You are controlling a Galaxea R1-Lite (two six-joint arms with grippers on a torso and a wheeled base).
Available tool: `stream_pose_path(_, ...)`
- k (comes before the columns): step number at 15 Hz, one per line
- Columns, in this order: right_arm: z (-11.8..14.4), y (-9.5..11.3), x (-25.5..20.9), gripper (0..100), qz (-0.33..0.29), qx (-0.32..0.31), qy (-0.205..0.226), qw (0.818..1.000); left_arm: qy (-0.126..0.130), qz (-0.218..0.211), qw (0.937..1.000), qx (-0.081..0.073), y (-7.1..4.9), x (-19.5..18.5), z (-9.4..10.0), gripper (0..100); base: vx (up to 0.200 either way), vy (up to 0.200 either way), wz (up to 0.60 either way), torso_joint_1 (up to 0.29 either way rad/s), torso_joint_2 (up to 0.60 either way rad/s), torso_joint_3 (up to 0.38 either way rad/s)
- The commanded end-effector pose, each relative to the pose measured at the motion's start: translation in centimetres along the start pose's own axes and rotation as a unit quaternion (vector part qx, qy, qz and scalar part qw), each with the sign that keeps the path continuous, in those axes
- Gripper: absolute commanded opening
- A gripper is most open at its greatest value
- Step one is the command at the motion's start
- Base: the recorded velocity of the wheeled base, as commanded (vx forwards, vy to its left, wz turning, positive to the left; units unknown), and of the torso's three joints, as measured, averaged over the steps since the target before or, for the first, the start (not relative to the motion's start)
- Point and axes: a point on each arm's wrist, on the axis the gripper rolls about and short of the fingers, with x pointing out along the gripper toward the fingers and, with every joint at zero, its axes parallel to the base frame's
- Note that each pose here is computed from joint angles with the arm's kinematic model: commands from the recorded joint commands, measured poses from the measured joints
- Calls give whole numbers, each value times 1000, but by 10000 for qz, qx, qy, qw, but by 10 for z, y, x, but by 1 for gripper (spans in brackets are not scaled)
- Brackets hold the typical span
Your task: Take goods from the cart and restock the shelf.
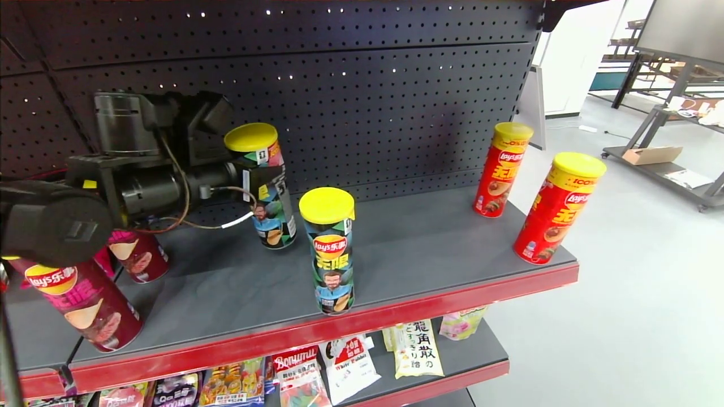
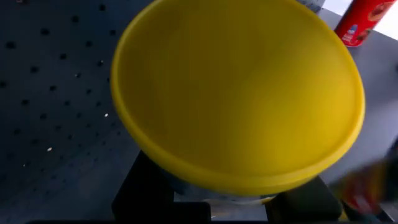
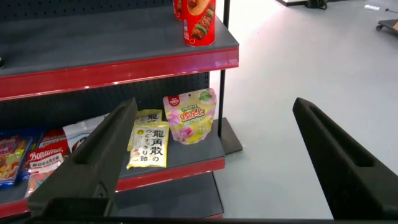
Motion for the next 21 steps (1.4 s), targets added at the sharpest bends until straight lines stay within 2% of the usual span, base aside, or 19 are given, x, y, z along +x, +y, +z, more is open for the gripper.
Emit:
stream_pose_path(1,0,0,0,100,0,0,-5,10000,208,-50,9997,-68,4,37,-16,0,0,0,0,0,0,0)
stream_pose_path(3,0,0,0,100,0,0,-5,10000,115,-124,9998,-100,0,52,-18,0,0,0,0,0,0,0)
stream_pose_path(9,0,0,0,100,0,0,-5,10000,128,-222,9996,-109,-6,76,-31,0,0,0,0,0,0,0)
stream_pose_path(12,0,0,0,100,0,0,-5,10000,7,-235,9997,-81,-7,82,-25,0,0,0,0,0,0,0)
stream_pose_path(18,0,0,0,100,0,0,-5,10000,-2,-287,9996,-68,-11,85,-25,0,0,0,0,0,0,0)
stream_pose_path(21,0,0,0,100,0,0,-5,10000,-66,-395,9992,-33,-19,91,-23,0,0,0,0,0,0,0)
